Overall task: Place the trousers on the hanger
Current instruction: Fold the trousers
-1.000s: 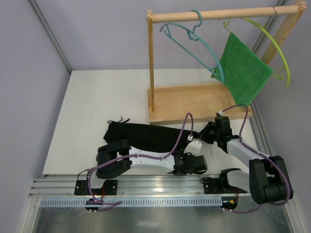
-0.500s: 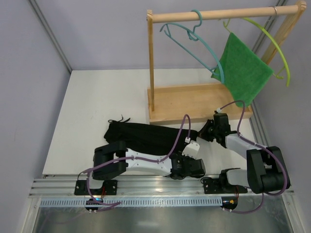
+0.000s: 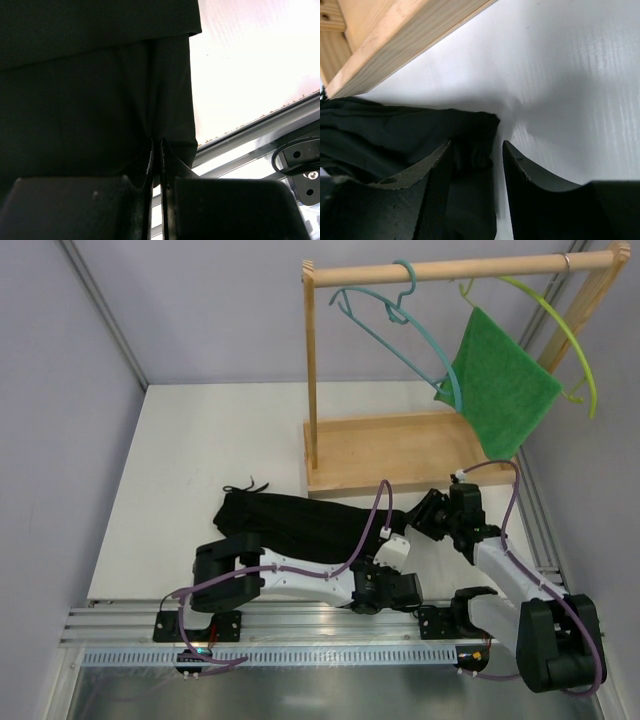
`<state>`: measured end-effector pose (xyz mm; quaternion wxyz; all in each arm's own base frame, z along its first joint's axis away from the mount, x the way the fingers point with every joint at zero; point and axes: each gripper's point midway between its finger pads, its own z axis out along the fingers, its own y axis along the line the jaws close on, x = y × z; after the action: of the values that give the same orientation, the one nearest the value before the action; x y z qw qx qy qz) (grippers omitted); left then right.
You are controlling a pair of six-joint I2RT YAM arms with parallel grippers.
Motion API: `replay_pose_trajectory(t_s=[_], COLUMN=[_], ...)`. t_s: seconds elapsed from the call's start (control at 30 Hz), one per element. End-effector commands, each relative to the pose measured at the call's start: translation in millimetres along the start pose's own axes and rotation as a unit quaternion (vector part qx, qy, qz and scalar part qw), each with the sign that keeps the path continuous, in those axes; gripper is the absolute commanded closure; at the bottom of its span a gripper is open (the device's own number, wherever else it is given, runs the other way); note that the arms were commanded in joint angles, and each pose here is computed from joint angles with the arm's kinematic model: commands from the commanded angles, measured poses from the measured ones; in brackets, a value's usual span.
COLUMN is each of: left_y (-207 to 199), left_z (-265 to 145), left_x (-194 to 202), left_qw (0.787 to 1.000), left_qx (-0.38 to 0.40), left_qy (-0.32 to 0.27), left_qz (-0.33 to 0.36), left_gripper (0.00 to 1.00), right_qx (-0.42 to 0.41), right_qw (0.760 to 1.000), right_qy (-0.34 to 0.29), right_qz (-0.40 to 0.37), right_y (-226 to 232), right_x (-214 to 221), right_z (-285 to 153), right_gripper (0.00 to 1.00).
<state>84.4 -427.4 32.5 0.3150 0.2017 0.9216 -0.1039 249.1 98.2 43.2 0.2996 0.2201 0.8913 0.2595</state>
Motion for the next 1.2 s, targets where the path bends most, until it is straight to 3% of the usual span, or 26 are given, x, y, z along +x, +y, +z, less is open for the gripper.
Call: replay_pose_trajectory(t_s=[0.0,0.43,0.53,0.57,0.67,0.8,1.17], left_y=[-6,-7,-8,-8,-7,-5,8], left_z=[-2,-5,-5,-5,-5,-6,-10], left_x=[-2,-9,-10,-11,-9,-1,15], left_qw=[1.0,1.0,1.0,1.0,1.0,1.0,1.0], left_qx=[-0.001,0.003,0.005,0.005,0.005,0.01,0.008], left_qy=[-0.002,-0.009,-0.011,-0.011,-0.007,0.002,0.009], left_qz=[-0.006,-0.018,-0.02,-0.021,-0.017,-0.021,-0.029], left_gripper=[1.0,1.0,1.0,1.0,0.99,1.0,1.0], right_qx=[-0.024,-0.073,-0.083,-0.083,-0.058,0.002,0.028], right_qw=[0.999,0.996,0.995,0.995,0.997,0.999,0.999], right_qy=[0.015,0.031,0.026,0.021,-0.007,-0.031,-0.037], right_qz=[0.029,0.04,0.045,0.044,0.046,0.039,0.01], right_y=[6,9,11,11,4,-9,-4], right_x=[14,36,35,34,22,5,-24], right_z=[-10,-9,-7,-7,-5,-2,8], right_gripper=[0.52,0.63,0.73,0.85,0.96,0.96,0.96])
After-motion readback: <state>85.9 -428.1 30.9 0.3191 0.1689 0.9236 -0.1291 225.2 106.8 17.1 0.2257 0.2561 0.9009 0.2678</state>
